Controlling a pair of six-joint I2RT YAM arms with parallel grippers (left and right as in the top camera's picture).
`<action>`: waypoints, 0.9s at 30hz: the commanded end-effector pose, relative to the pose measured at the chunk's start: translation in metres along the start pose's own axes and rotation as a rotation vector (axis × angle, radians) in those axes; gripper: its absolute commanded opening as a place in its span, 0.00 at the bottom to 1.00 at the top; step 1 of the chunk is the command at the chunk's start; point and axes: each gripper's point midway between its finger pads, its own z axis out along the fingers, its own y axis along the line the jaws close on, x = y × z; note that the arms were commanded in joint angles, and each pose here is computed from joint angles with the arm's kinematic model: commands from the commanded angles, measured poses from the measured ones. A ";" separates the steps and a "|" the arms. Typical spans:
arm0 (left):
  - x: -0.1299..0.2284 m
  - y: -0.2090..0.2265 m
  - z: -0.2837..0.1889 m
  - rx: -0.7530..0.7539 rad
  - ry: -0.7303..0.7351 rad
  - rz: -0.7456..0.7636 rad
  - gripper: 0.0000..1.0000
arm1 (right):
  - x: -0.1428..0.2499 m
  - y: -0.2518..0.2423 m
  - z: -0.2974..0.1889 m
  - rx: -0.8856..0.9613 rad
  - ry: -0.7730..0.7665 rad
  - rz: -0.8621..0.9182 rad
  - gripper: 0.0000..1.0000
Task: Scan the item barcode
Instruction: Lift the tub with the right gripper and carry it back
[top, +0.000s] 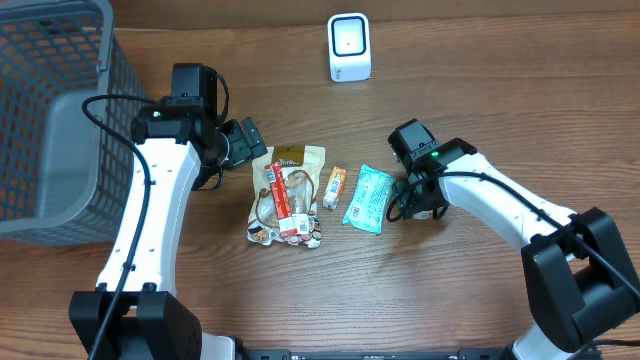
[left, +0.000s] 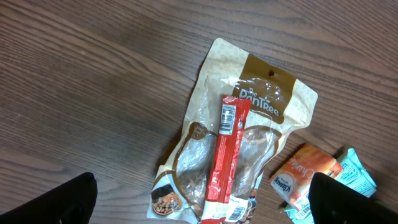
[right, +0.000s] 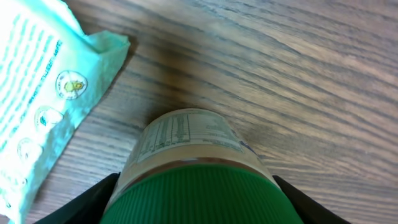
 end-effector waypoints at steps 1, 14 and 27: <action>-0.003 0.000 -0.007 0.007 -0.023 0.021 1.00 | 0.003 -0.001 0.001 -0.001 0.008 -0.037 0.77; -0.003 0.000 -0.007 0.007 -0.023 0.021 1.00 | -0.001 0.000 0.002 -0.005 -0.008 0.114 0.84; -0.003 0.000 -0.007 0.007 -0.023 0.021 1.00 | 0.004 -0.001 0.005 -0.002 0.007 0.119 0.79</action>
